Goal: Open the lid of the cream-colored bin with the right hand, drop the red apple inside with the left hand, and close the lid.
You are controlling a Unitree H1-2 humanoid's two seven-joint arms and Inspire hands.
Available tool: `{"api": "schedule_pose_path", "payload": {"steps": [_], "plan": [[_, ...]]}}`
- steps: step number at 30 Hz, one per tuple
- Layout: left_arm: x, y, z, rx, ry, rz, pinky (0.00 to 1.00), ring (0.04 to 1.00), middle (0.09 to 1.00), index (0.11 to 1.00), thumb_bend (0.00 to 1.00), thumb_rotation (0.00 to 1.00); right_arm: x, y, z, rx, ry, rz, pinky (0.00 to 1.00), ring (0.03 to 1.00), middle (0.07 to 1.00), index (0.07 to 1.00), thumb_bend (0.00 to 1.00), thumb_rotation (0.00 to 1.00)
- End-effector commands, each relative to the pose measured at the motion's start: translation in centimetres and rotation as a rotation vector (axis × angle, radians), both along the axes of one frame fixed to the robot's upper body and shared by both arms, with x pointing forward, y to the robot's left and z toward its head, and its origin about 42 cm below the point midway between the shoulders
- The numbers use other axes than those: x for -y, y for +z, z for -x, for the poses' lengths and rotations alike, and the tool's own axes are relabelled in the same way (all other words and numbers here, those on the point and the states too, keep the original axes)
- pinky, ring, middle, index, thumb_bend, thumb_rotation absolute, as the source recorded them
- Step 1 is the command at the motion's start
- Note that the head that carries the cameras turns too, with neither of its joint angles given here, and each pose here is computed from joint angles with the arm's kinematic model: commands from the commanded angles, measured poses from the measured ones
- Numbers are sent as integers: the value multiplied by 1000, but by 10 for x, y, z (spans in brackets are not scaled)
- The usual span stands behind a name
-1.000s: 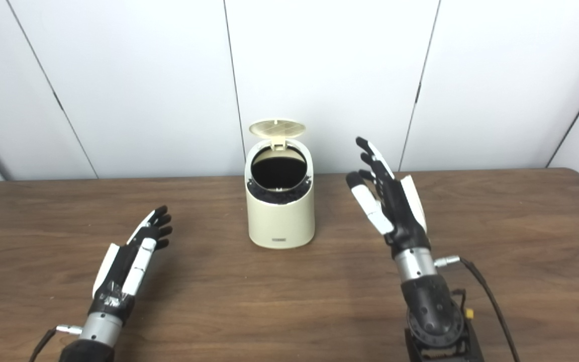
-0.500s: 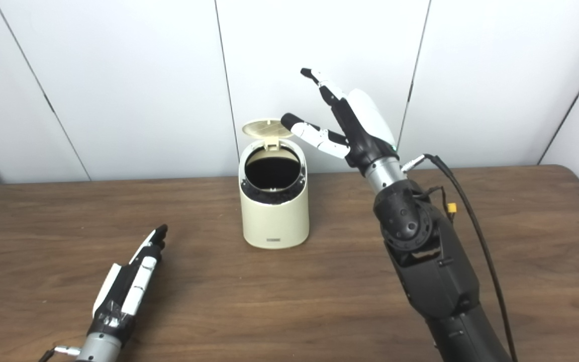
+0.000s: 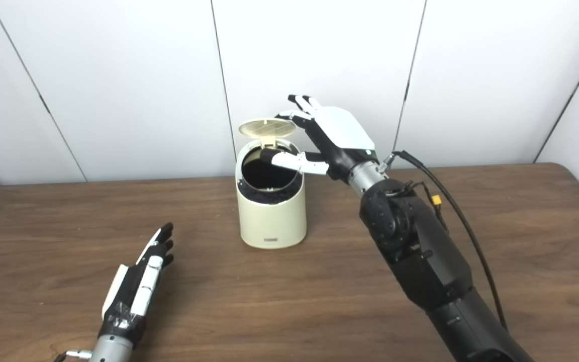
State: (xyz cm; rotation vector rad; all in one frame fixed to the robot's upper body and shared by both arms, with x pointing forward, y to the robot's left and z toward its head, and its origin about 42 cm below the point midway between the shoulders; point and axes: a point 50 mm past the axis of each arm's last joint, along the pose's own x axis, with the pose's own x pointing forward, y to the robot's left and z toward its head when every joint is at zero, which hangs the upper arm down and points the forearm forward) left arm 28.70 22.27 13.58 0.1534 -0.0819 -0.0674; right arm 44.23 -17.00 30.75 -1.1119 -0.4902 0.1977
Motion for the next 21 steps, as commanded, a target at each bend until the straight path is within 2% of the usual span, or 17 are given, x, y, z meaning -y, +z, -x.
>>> {"api": "schedule_pose_path", "payload": {"steps": [1, 12, 21], "plan": [[5, 17, -3, 69, -3, 6, 950, 980, 1000, 1000, 594, 1000, -3, 25, -2, 79, 25, 24, 953, 1000, 991, 784, 576, 981], [9, 19, -3, 65, 1, 6, 939, 974, 995, 1000, 594, 1000, 1, 16, 1, 76, 35, 51, 954, 1000, 976, 764, 551, 953], [11, 20, -3, 63, 5, -3, 931, 962, 986, 1000, 592, 1000, 10, 10, 23, 72, 50, 132, 953, 1000, 953, 771, 549, 922]]}}
